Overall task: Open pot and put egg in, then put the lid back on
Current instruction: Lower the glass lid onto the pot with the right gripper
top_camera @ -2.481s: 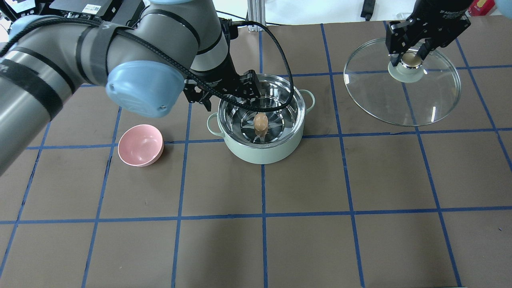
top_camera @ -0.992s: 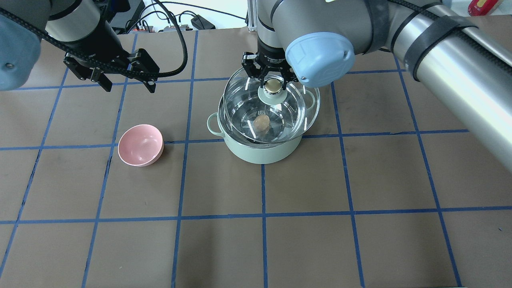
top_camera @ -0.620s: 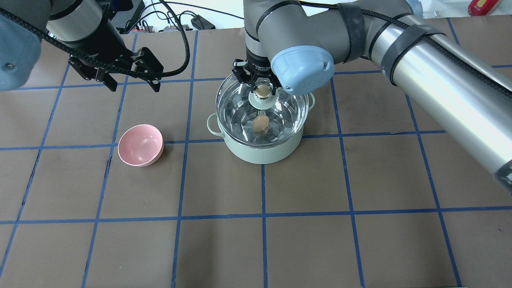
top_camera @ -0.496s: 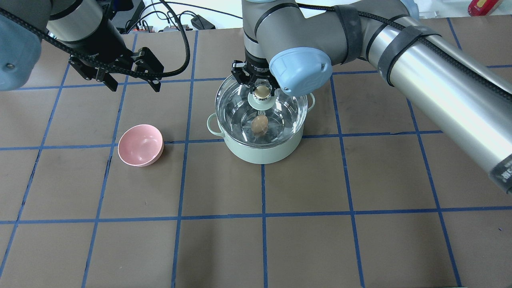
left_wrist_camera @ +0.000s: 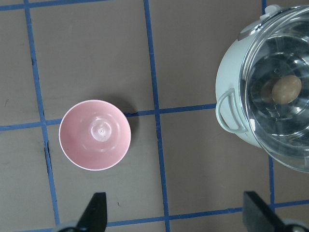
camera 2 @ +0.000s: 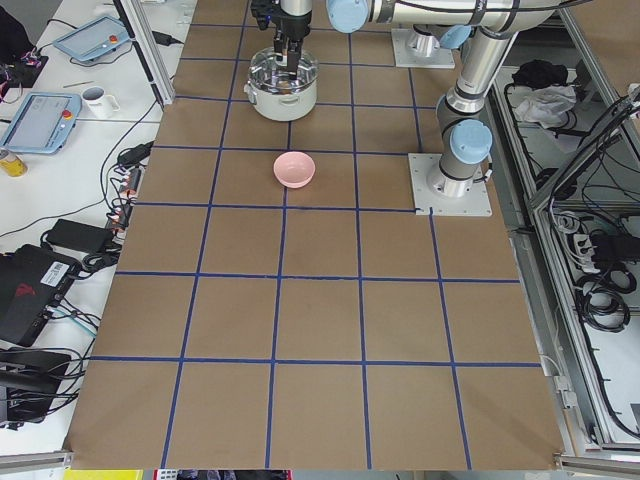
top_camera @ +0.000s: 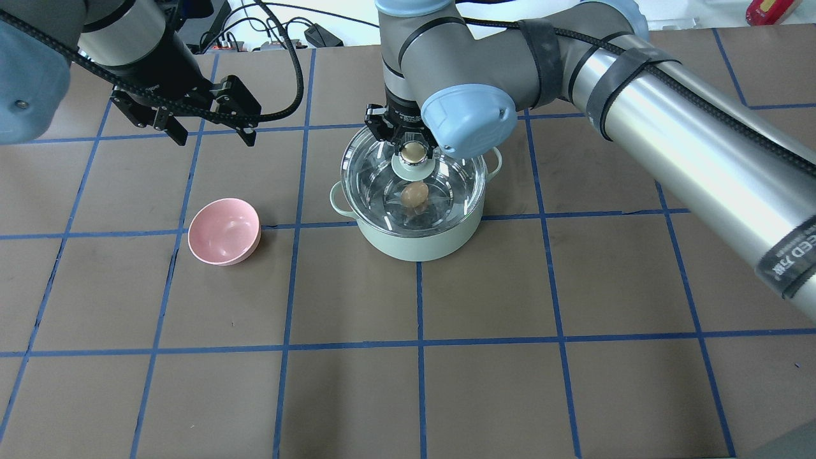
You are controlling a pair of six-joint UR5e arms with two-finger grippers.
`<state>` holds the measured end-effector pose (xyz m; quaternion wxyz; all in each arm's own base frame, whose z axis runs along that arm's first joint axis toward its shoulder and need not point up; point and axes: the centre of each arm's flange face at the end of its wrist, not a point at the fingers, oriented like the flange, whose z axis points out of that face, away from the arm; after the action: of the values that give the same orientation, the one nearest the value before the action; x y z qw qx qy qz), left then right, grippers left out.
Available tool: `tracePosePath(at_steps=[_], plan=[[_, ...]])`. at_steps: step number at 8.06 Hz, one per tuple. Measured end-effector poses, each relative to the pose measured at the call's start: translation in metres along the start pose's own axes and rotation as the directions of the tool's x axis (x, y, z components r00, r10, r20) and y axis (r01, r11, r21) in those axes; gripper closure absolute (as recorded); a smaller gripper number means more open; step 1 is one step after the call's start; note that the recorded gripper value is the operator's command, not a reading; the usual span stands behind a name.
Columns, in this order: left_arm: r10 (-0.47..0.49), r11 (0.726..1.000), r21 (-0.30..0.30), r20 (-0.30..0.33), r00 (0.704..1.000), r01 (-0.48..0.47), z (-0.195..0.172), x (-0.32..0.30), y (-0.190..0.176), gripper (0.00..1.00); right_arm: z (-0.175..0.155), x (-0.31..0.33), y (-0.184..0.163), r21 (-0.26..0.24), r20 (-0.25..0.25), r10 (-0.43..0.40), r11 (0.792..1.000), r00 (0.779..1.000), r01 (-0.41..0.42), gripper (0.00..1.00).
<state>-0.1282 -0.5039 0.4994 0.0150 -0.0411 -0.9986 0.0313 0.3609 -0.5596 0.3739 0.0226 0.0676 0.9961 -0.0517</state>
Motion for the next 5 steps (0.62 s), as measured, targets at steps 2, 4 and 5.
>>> tracePosePath(at_steps=[2, 4, 5], plan=[[0.001, 1.0, 0.0, -0.002, 1.0, -0.001, 0.0011, 0.0001, -0.001, 0.0, 0.0048, -0.0009, -0.001, -0.003, -0.002, -0.008, 1.0, 1.0, 0.008, 1.0], [0.002, 1.0, 0.0, -0.005, 1.0, -0.002, 0.0014, 0.0003, -0.0013, 0.0, 0.0108, -0.0018, -0.0027, -0.008, -0.005, -0.013, 1.0, 1.0, 0.013, 1.0], [0.002, 1.0, 0.0, -0.005, 1.0, -0.002, 0.0014, 0.0004, -0.0013, 0.0, 0.0124, -0.0024, -0.0037, -0.005, -0.003, -0.014, 1.0, 1.0, 0.014, 1.0]])
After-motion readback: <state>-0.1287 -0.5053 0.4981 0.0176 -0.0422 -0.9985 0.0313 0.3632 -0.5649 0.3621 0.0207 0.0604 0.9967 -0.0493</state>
